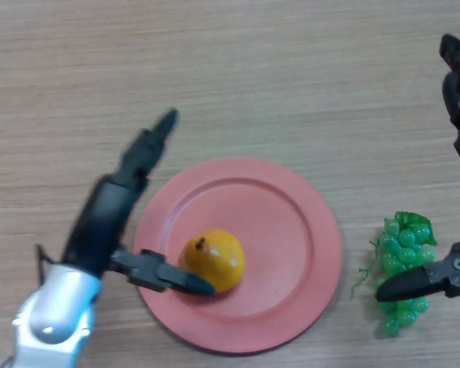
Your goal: Pick up the yellow pear and place it on the plate
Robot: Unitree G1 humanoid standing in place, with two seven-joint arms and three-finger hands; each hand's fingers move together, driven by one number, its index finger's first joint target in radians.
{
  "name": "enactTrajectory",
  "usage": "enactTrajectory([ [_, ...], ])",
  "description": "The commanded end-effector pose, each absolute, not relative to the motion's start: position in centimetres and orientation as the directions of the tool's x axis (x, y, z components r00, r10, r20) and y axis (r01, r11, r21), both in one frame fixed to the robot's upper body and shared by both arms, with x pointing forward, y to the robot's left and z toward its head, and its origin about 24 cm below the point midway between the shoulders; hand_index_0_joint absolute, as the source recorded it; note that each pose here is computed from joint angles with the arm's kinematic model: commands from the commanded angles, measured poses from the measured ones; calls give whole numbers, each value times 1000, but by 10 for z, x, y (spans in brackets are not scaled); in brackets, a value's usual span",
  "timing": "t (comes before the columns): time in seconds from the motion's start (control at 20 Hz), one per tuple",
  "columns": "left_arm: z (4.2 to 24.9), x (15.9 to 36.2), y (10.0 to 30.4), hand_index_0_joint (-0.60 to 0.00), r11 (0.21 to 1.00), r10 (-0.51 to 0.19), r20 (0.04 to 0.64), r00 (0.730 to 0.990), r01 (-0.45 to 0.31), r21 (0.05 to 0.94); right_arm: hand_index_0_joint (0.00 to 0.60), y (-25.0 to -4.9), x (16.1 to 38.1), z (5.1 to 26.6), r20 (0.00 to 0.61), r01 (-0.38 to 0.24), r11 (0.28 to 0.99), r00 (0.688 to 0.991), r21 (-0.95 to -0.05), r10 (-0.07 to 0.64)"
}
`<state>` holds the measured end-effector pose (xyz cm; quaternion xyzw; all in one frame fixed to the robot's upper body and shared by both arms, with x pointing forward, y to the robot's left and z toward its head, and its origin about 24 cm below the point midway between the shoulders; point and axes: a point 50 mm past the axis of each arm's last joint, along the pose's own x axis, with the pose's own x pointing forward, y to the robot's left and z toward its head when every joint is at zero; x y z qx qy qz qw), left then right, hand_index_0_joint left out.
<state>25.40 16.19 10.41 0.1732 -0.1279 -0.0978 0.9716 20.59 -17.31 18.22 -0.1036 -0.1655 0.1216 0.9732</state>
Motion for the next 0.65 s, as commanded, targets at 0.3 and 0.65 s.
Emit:
enactTrajectory([
  [0.3,180,226,212,0,992,-115,446,888,76,104,0,-163,205,200,459,-158,932,835,-327,303],
  [0.65,194,233,222,0,997,-39,506,861,-1,78,0,-161,206,197,458,-168,921,827,-352,326],
])
